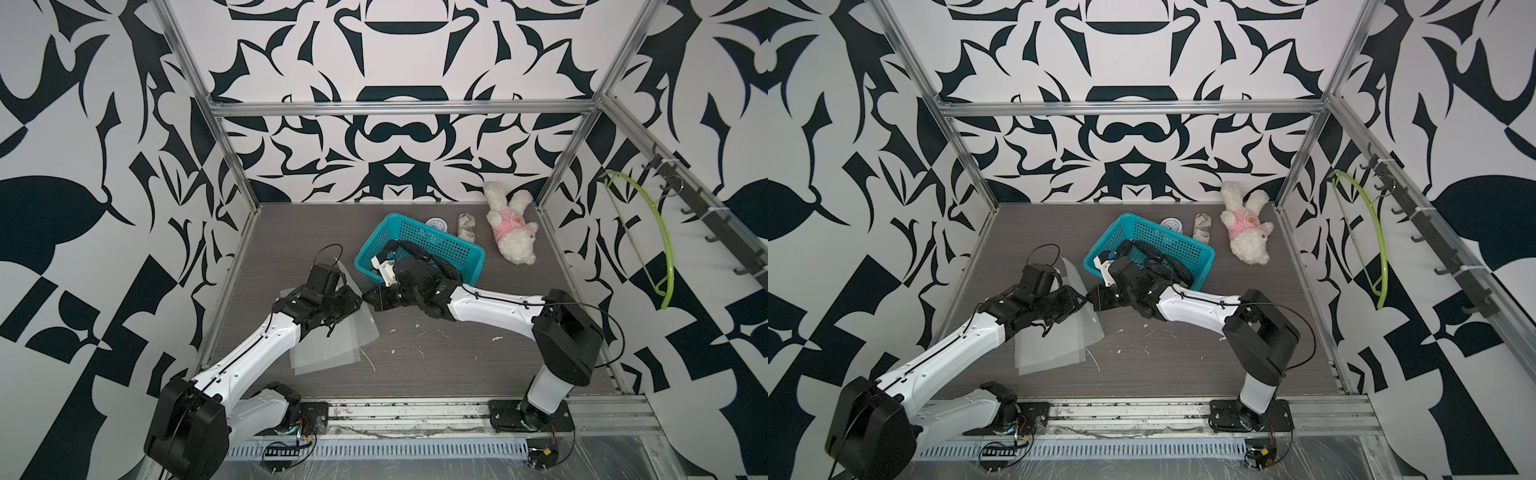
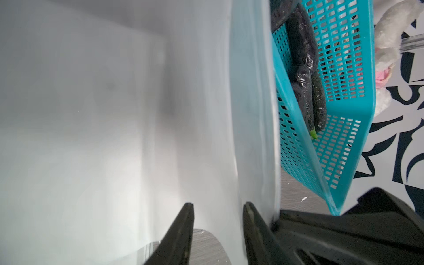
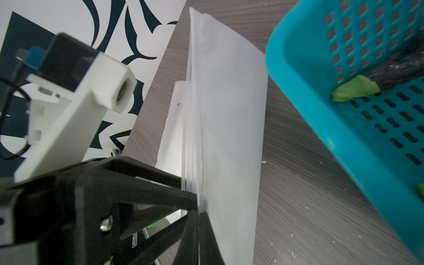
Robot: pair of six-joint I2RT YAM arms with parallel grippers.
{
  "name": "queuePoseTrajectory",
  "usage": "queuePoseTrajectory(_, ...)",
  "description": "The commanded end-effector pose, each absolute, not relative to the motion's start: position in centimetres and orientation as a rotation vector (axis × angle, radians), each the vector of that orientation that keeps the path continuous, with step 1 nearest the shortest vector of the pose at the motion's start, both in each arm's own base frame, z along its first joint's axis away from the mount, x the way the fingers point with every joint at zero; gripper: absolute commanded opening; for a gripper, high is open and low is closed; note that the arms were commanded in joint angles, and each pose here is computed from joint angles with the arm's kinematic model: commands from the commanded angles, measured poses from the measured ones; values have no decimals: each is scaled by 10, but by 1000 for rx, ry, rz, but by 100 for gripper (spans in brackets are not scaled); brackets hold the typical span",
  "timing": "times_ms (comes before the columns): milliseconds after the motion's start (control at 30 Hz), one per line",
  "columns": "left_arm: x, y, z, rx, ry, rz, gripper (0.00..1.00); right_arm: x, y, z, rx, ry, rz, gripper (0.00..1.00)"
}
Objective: Place the eggplant in a zip-top bag and seal the zipper
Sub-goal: Open the zipper food storage bag.
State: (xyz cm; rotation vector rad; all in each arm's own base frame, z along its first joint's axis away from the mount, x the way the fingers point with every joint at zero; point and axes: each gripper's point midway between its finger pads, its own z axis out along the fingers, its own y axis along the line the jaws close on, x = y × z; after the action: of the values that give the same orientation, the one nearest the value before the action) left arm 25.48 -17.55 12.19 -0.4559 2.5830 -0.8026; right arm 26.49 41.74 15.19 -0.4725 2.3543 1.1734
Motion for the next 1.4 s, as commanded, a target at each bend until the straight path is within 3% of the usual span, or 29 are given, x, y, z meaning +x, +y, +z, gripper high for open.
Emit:
queuePoseTrajectory(0,251,-170,115,-467,2607,-759,39,263,422,186,-497,2256,1241,0)
queuePoseTrajectory(167,251,-158,115,-507,2604,-686,32,263,420,183,-493,2267,1223,0)
queuePoseTrajectory(767,282,-157,113,-497,2589,-632,33,258,413,171,-500,2317,1173,0)
queuePoseTrajectory(933,285,-156,111,-488,2592,-609,15,258,409,167,-504,2327,1131,0)
queuePoseTrajectory(1133,286,-161,121,-455,2568,-654,2,254,410,163,-542,2342,1089,0)
queuePoseTrajectory(1367,281,-156,133,-397,2559,-629,0,255,411,168,-565,2324,1005,0)
